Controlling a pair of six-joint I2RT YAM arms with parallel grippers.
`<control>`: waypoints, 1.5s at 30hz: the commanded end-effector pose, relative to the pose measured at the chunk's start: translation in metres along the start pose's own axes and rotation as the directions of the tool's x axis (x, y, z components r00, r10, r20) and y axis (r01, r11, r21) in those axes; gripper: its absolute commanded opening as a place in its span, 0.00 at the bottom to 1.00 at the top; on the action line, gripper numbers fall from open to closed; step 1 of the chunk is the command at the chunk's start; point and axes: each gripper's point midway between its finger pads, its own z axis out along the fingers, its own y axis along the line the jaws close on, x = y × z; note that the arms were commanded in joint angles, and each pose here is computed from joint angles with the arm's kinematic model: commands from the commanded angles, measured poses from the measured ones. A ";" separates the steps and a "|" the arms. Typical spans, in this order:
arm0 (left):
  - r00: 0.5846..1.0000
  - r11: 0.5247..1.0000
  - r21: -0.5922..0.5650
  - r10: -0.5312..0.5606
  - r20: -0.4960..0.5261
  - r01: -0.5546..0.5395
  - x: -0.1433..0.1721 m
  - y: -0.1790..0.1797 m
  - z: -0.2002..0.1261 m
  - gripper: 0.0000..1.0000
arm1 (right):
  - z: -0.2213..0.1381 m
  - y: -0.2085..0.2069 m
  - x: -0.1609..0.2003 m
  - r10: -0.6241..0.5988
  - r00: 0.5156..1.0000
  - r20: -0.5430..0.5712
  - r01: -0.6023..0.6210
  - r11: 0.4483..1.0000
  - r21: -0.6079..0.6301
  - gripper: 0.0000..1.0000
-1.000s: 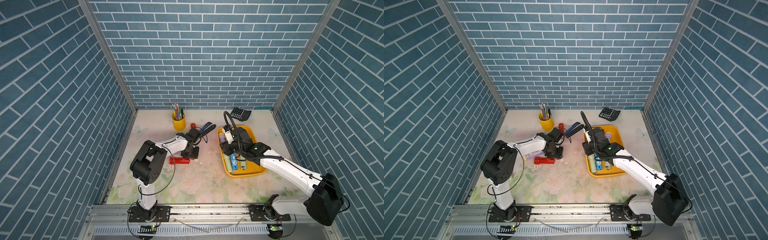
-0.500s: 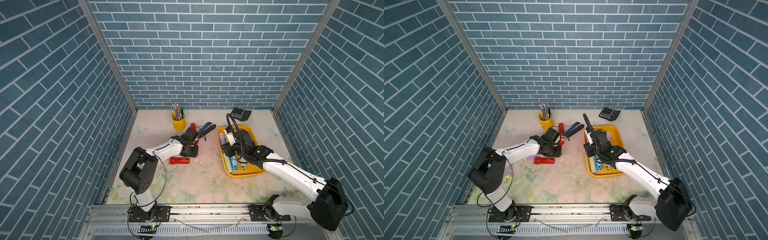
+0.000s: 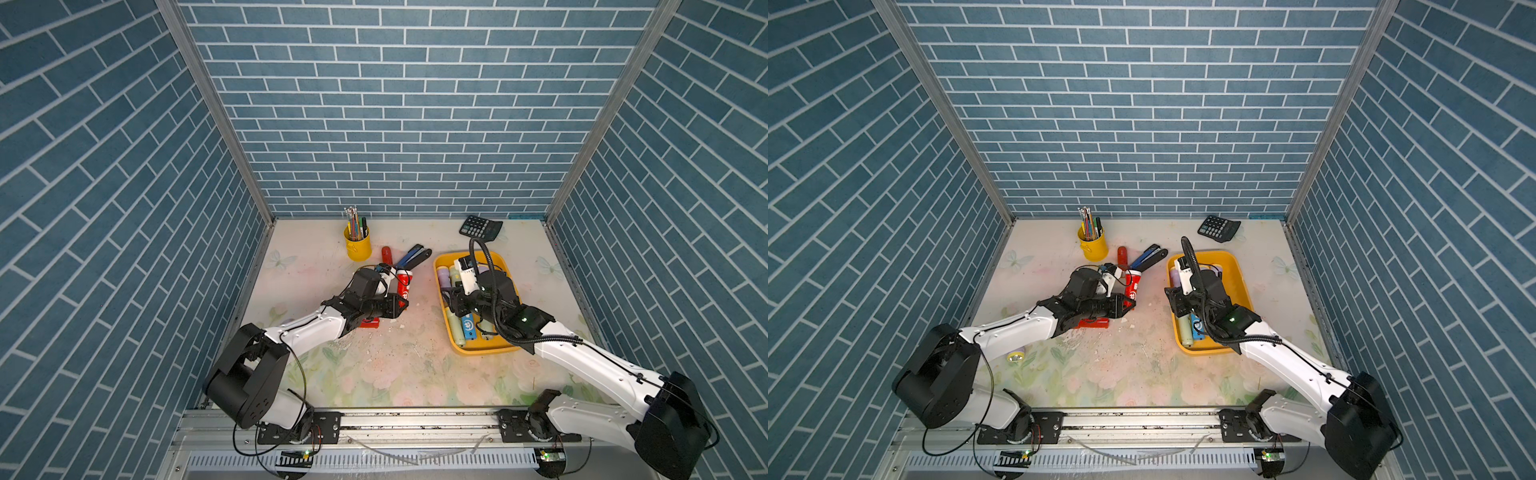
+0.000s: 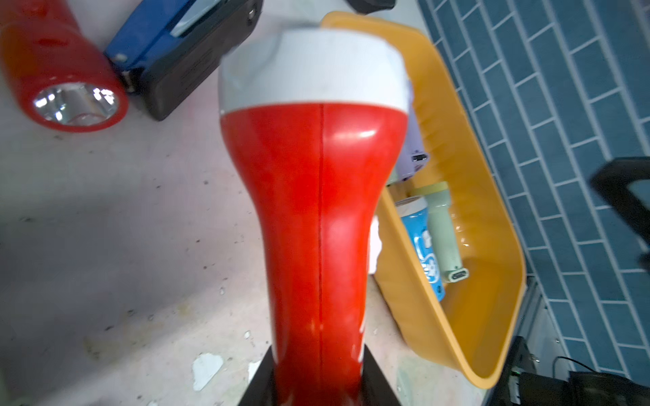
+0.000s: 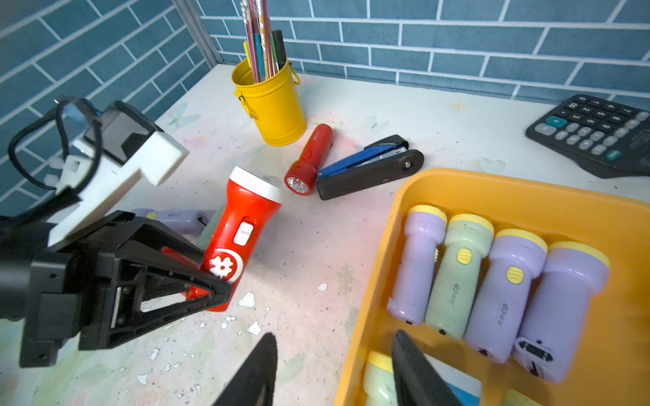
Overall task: Put the flashlights into the storage boxes
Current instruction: Pick up the flashlight from the center of the board, then place the flashlight at the storage box.
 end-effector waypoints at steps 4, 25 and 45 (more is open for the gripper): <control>0.961 0.964 0.200 0.121 0.248 -0.174 -0.038 -0.051 -0.028 0.18 | -0.011 0.020 -0.025 0.027 0.991 0.133 -0.011 0.993 -0.117 0.54; 0.941 0.974 -0.091 0.225 0.253 -0.208 -0.042 -0.013 -0.048 0.17 | 0.002 0.018 -0.023 0.299 0.953 0.049 -0.293 0.951 -0.099 0.54; 0.945 0.954 -0.217 0.252 0.207 -0.207 -0.034 0.013 -0.050 0.17 | 0.036 0.070 -0.021 0.546 0.836 0.065 -0.534 0.834 -0.136 0.60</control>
